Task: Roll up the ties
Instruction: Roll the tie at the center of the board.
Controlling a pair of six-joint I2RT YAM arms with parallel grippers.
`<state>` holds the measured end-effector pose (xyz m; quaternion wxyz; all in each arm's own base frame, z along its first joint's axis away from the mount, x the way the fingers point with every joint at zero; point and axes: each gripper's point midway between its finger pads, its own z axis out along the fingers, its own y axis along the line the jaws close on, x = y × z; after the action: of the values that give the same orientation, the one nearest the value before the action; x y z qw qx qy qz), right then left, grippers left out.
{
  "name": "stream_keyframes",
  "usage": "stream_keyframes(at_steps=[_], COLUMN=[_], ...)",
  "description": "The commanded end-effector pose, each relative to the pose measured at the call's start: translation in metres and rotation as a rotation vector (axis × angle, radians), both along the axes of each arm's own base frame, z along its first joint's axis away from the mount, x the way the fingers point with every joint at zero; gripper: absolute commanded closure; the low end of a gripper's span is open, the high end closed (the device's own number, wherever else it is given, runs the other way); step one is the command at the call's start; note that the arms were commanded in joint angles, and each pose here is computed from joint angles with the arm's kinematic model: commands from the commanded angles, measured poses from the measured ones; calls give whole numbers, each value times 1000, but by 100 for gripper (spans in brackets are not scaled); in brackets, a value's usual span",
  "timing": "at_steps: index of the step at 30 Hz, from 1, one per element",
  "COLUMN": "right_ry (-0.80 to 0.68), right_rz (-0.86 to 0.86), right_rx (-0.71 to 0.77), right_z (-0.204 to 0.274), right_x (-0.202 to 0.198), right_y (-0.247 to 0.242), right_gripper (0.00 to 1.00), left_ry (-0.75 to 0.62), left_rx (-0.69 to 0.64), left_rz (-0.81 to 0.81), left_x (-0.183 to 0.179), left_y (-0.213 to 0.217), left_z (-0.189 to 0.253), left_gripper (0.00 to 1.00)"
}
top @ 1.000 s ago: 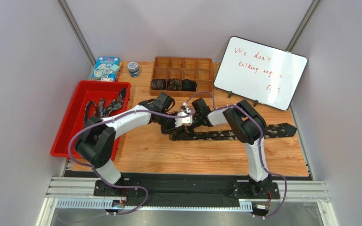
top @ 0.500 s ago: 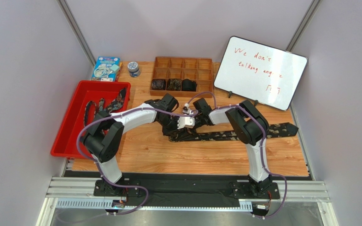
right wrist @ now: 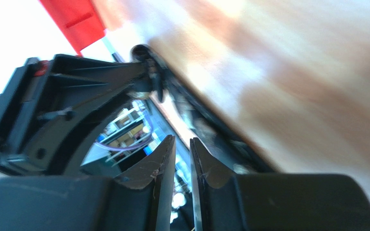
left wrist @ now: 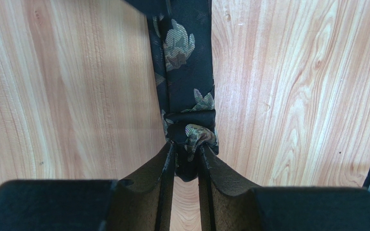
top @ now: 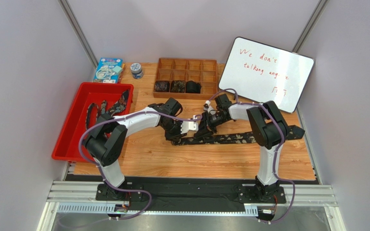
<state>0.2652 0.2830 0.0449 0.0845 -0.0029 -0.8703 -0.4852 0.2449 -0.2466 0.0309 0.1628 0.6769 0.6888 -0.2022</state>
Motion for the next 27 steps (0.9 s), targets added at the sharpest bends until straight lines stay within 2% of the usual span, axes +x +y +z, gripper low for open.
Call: stream_keyframes(at_steps=[1,7,12,15,20,22,27], right_ry=[-77,-7,-28,-45,-90,-78,-51], right_rz=[12,16,-26,-40,-86,-79,-59], right_rx=[-91,-113,-77,-55,59,87,117], right_z=[-15,-42,-40,-30,14,24,29], right_x=[4,-14,-2,8,25,21,13], right_y=[-18,-13,5,12,28,37,62], right_gripper=[78,80,80,80,77,70,70], left_ry=[-68,-100,-113,-105,-101,-103,-102], left_rx=[-5,15,25,53,71,65,59], left_rz=[35,58,59,53,61,61,57], left_x=[18,26,28,25,20,20,19], left_y=[-6,-3,-4,0,6,5,5], left_z=[17,22,23,12,-3,-4,-6], left_gripper=[72,72,72,72,72,71,71])
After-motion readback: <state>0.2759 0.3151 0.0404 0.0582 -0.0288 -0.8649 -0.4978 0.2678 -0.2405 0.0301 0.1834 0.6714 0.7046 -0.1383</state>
